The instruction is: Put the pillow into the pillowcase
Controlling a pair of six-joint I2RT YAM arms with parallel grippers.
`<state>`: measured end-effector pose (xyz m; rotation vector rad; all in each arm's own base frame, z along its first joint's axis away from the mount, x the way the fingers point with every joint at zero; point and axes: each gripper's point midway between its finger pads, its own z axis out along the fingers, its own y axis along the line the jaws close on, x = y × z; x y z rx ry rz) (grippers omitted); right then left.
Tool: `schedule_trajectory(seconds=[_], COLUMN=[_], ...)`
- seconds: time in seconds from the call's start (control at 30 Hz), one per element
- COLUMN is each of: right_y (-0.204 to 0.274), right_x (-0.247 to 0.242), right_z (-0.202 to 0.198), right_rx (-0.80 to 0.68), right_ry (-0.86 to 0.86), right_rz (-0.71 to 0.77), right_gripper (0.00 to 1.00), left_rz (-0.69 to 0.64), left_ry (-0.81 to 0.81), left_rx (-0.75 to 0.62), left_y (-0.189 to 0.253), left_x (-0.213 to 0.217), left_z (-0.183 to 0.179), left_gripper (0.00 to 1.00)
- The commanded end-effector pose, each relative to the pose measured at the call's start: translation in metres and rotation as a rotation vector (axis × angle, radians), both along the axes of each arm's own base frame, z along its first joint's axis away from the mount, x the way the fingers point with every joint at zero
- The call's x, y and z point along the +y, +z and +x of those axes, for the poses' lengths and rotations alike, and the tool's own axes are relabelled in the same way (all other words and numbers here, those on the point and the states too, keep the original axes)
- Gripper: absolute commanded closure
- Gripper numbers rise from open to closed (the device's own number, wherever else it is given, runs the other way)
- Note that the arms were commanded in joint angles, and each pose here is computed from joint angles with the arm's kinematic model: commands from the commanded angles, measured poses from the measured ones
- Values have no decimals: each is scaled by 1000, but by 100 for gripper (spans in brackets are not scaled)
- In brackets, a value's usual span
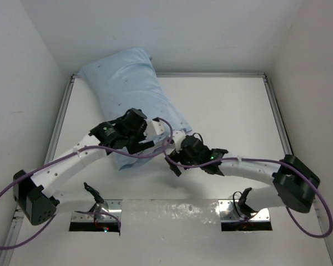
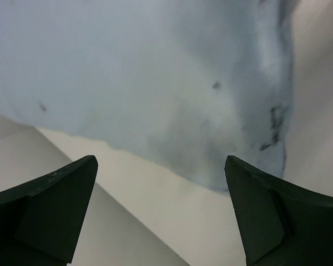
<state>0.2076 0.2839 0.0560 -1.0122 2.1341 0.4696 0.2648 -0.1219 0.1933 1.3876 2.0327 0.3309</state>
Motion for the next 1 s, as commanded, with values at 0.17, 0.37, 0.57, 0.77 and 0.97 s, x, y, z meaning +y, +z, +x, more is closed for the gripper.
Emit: schedule_trajectory(seconds=[0.17,0.37,0.57,0.77,0.97], right_y=[-16,-8,-3,-5,-1], right_x=[-113,-148,-141,-131,-128], right_z=[16,26,32,32,31], right_rx=[9,-107,-187,-198,-211], right_ry=[-490,-639,-603,-546,-539], right_rz=[-6,30,125,148,202], right_gripper=[1,1,1,1,1], left_rz=[-91,-35,84,137,208], left_ry=[-115,-56,11,47,77], left_rx=[25,13,-101,-141,-206], left_y=[-22,-61,-83,-109,-133], left_x=[-89,-108,-105,-93,-75], left_z=[-1,22,42,46,50], left_gripper=[0,0,0,0,13])
